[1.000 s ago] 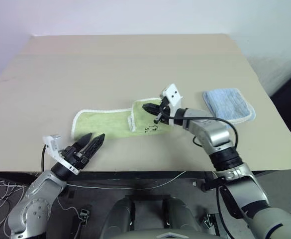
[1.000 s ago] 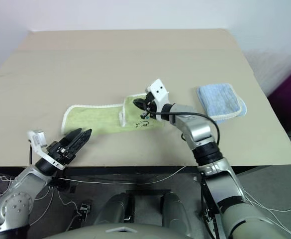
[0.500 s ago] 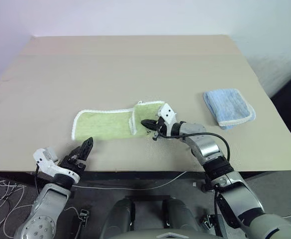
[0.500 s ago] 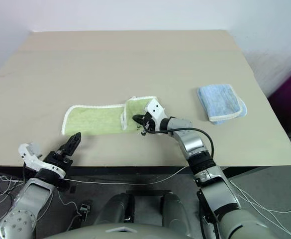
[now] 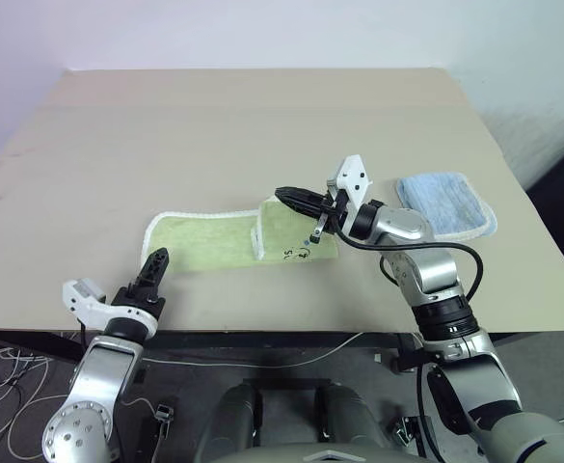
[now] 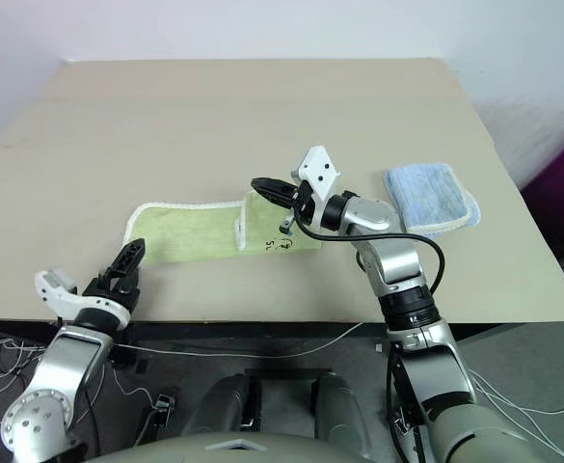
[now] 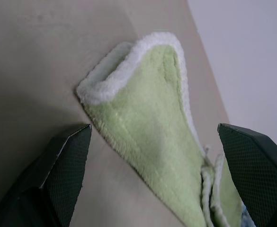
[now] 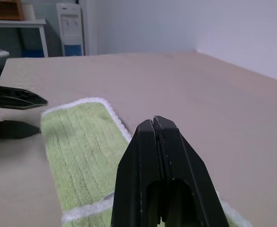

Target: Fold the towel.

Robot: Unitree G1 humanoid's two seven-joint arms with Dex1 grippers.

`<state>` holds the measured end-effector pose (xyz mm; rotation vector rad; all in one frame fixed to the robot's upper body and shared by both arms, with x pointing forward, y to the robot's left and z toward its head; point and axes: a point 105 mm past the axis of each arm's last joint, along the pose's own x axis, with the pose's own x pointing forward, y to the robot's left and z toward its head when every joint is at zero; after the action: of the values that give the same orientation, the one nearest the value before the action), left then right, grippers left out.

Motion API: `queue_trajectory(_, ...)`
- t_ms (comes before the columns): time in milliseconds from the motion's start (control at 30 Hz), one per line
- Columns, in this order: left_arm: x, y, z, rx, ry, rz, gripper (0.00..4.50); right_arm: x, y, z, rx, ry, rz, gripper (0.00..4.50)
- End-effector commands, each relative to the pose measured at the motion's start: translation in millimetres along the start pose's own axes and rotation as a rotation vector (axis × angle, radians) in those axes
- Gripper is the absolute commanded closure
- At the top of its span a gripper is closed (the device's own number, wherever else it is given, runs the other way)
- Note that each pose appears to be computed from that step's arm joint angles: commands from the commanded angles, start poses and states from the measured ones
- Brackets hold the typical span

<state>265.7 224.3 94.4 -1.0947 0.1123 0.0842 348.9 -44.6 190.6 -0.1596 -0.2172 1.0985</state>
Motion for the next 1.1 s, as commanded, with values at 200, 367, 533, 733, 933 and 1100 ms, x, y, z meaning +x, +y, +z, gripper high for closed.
queue_trajectory(200, 21, 13, -11, -0.038, 0.061, 0.076, 0.01, -12, 0, 23, -0.020, -0.073, -0.034, 4.50)
queue_trajectory(367, 28, 16, -9, -0.058, 0.058, 0.068, 0.20, -20, 5, 9, -0.015, -0.026, -0.043, 4.50)
queue_trajectory(533, 31, 14, 1, -0.073, 0.013, 0.028, 1.72, -24, 10, 2, -0.009, -0.005, -0.039, 4.50)
queue_trajectory(733, 34, 11, 10, -0.075, -0.020, -0.003, 3.82, -27, 10, -1, -0.006, 0.004, -0.052, 4.50)
queue_trajectory(933, 32, 13, 24, -0.059, -0.076, -0.004, 4.47, -29, 10, -3, -0.003, 0.010, -0.057, 4.50)
queue_trajectory(1100, 24, 15, 62, -0.012, -0.189, -0.015, 4.47, -30, 9, -3, -0.004, 0.010, -0.060, 4.50)
